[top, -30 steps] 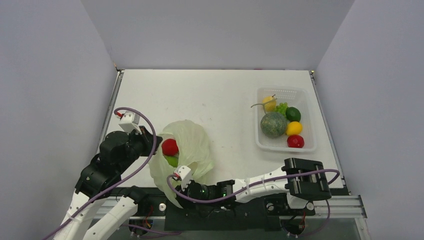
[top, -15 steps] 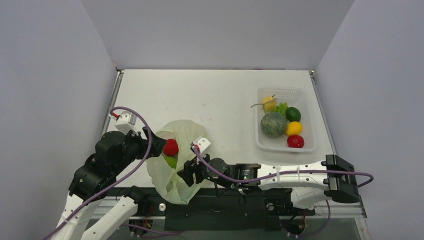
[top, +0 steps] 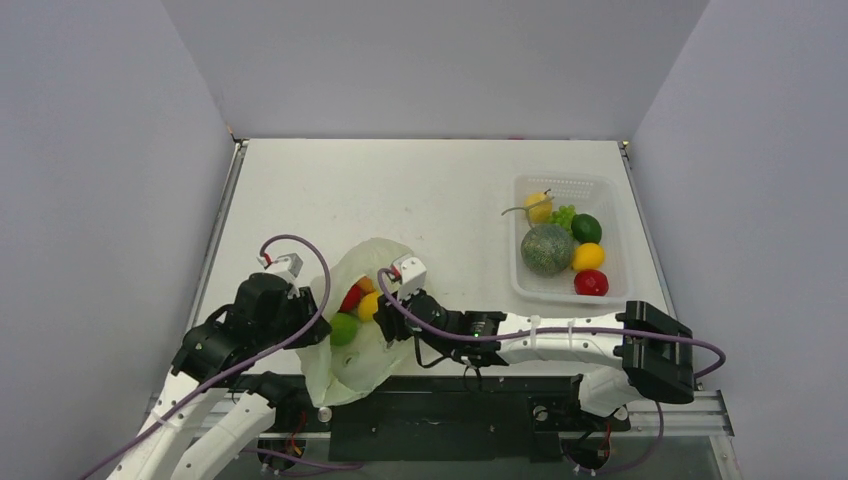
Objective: Take the fake fruits out of the plastic bag
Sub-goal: Adjust the plastic bag at the center of the board.
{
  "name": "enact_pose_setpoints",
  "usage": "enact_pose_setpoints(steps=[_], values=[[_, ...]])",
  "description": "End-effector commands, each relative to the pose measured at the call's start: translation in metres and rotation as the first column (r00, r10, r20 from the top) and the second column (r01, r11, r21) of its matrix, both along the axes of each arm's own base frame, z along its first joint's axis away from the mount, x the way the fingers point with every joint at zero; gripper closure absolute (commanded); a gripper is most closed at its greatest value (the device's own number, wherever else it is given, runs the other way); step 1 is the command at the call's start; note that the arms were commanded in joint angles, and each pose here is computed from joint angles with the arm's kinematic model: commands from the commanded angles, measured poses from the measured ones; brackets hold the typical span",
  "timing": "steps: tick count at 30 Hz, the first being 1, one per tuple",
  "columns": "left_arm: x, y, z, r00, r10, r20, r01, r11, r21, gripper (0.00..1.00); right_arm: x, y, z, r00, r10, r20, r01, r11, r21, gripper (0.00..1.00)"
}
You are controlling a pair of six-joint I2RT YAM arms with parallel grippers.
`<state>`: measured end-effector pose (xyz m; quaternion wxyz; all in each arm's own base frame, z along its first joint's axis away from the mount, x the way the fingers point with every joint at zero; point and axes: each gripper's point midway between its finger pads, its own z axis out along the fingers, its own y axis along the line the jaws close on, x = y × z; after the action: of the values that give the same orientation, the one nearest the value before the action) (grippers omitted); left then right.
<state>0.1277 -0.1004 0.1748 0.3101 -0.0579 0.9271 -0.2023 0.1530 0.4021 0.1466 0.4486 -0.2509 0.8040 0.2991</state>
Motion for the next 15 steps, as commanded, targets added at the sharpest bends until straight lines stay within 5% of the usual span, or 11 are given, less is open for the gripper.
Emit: enact_pose_setpoints(steps=[1, 3, 9, 15], values=[[0.014, 0.004, -0.007, 0.998, 0.057, -0.014, -0.057, 0.998, 0.042, 0.93, 0.065, -0.035, 0.009, 0.963, -0.243, 0.114, 0.248, 0.968, -0.031, 0.65], [0.014, 0.002, -0.010, 0.998, 0.052, -0.023, -0.051, 0.998, 0.041, 1.00, 0.091, -0.061, 0.008, 0.914, -0.356, 0.195, 0.378, 0.922, -0.088, 0.71], [0.014, -0.012, 0.004, 0.998, 0.005, 0.060, -0.001, 0.998, -0.065, 1.00, 0.154, -0.102, 0.009, 0.778, -0.539, 0.322, 0.604, 0.783, -0.149, 0.77], [0.019, -0.035, 0.012, 0.994, -0.038, 0.106, 0.057, 0.981, -0.185, 1.00, 0.171, -0.077, 0.024, 0.830, -0.437, 0.345, 0.536, 0.797, -0.279, 0.74]])
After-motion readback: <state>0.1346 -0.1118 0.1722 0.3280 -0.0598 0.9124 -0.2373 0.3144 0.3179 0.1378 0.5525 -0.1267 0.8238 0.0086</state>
